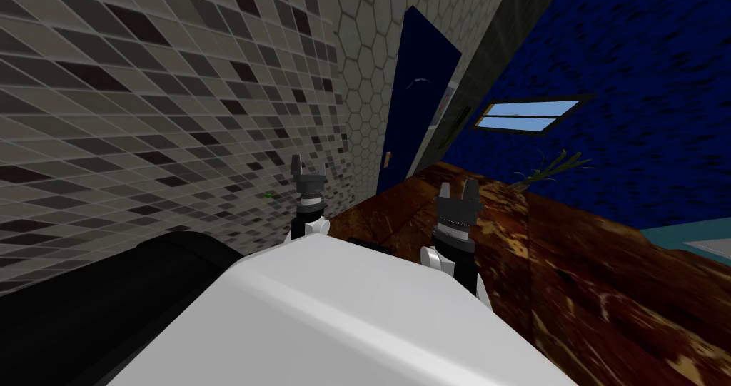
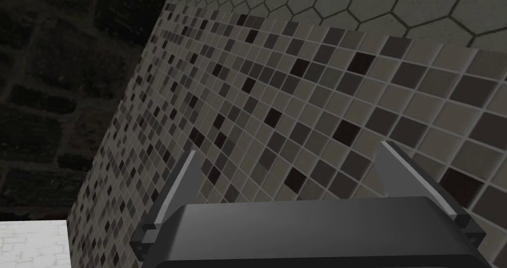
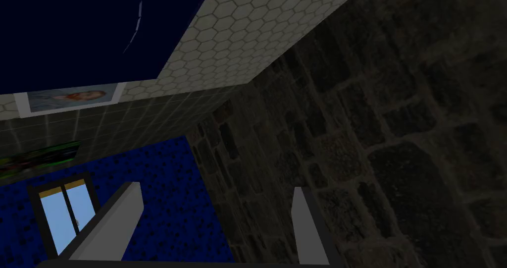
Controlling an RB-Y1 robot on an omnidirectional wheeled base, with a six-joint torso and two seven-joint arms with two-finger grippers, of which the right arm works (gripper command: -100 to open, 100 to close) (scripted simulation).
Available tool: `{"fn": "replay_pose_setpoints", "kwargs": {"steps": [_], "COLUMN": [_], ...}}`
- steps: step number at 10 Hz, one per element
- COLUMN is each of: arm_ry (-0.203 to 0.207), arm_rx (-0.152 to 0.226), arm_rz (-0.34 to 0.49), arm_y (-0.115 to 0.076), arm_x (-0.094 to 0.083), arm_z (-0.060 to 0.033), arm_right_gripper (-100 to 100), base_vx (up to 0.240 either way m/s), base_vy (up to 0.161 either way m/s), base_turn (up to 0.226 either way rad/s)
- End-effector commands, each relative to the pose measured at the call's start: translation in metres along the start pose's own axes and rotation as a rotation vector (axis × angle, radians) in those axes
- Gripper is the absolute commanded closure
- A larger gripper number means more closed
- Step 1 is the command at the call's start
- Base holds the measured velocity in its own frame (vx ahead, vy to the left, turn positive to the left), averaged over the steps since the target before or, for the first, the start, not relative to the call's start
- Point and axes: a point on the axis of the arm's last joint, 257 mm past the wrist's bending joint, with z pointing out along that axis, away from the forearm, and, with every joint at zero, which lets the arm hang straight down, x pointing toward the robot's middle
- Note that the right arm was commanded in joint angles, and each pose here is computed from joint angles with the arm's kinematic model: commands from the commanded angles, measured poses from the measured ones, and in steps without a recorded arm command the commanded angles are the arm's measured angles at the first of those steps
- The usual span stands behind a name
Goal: Pull the door open
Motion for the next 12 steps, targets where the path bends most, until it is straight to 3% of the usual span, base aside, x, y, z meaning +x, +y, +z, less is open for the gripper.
{"fn": "replay_pose_setpoints", "kwargs": {"steps": [1, 8, 12], "arm_ry": [0.024, 0.118, 0.171], "arm_rx": [0.036, 0.194, 0.296], "arm_rz": [-0.013, -0.077, -0.125], "arm_y": [-0.011, -0.059, -0.090], "arm_x": [0.006, 0.028, 0.038], "arm_z": [-0.0024, -0.0190, -0.0343], "arm_right_gripper": [-100, -100, -100], "base_vx": [0.132, 0.088, 0.090], "base_vy": [0.035, -0.056, -0.054], "base_turn": [0.148, 0.133, 0.151]}}
